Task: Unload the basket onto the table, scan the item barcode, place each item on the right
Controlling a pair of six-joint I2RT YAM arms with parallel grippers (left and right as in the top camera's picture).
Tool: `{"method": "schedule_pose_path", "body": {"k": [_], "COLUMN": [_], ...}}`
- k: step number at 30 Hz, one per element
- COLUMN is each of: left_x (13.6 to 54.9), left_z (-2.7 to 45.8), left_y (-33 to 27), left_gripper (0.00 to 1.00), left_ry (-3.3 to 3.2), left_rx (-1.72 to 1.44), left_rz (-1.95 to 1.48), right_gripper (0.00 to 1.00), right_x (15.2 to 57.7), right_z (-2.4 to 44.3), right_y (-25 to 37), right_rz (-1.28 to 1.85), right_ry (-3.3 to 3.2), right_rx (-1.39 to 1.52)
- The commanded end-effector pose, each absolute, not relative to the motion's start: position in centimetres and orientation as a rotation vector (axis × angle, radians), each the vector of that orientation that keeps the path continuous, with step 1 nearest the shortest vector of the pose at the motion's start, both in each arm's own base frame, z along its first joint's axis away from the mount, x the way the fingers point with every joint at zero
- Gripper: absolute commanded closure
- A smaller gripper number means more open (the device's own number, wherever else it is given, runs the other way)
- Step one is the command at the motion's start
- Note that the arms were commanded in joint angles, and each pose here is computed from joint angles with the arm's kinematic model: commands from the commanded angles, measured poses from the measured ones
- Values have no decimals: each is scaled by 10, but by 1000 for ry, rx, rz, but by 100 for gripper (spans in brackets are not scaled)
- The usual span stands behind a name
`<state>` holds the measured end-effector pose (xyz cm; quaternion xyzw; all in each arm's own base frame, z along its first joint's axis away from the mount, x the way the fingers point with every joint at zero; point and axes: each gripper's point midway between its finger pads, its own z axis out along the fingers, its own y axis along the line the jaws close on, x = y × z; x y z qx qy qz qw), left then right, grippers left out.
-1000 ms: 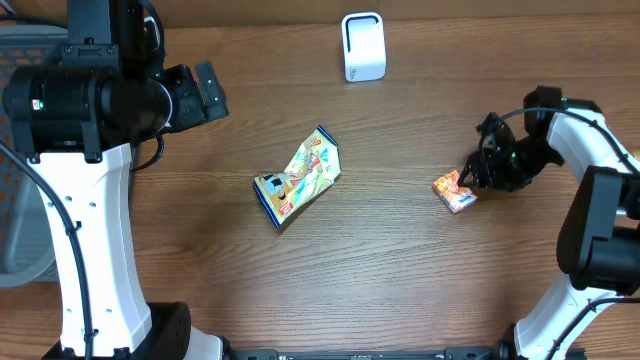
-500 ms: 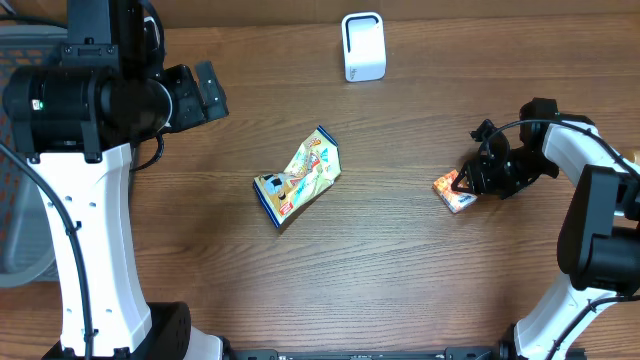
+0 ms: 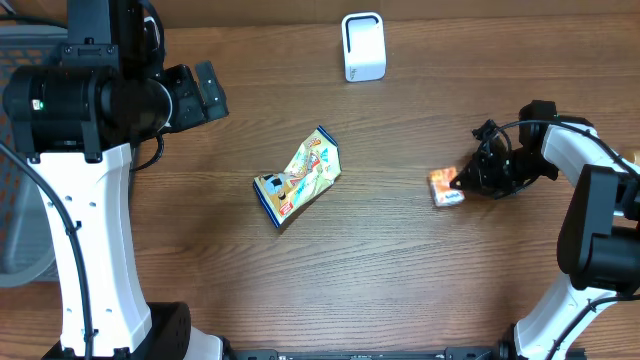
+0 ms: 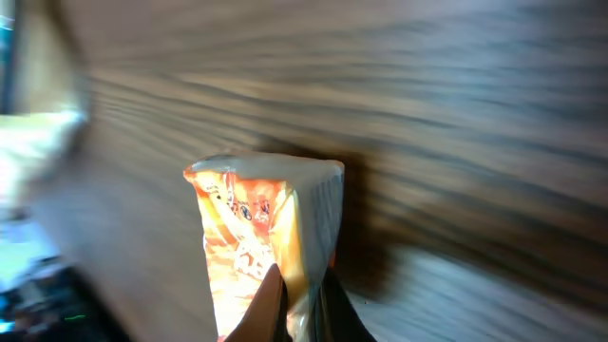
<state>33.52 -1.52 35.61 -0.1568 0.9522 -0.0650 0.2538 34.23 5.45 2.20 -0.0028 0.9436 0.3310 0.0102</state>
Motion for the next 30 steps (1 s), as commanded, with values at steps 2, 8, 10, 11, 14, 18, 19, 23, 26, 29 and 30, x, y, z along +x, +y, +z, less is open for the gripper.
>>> {"method": "schedule_pose_path", "body": {"k": [2, 8, 10, 11, 14, 18, 19, 23, 26, 29, 30], "left_x": [333, 333, 333, 333, 333, 333, 333, 333, 333, 333, 333], "left_z": [361, 361, 361, 361, 361, 361, 361, 361, 361, 361, 361], "left_y": [-13, -13, -13, -13, -13, -13, -13, -13, -13, -13, -13], "left_gripper": [1, 0, 0, 0, 0, 0, 0, 0, 0, 0, 0], "left_ry": [2568, 2568, 2568, 2568, 2568, 2568, 2568, 2568, 2568, 2568, 2567], "left_rx": [-442, -442, -442, -442, -442, -442, -442, -442, -442, -442, -442], "left_rz": [-178, -178, -178, -178, -178, -178, -178, -178, -178, -178, -178], "right_gripper": [96, 96, 96, 96, 96, 96, 96, 96, 96, 96, 96], "right_x": [360, 373, 373, 373, 374, 373, 373, 370, 366, 359, 357], "right_z": [78, 145, 157, 157, 157, 157, 157, 157, 157, 157, 157], "right_y": [101, 117, 117, 117, 117, 117, 117, 127, 141, 158, 164], "right_rz": [1592, 1991, 2055, 2069, 2106, 2140, 2145, 2161, 2164, 2159, 2162], "right_ry": [2576, 2124, 2054, 2056, 2083, 2107, 2109, 2124, 2129, 2123, 2124], "right_rx": [29, -33, -32, -14, 52, 115, 122, 102, 26, -88, -116]}}
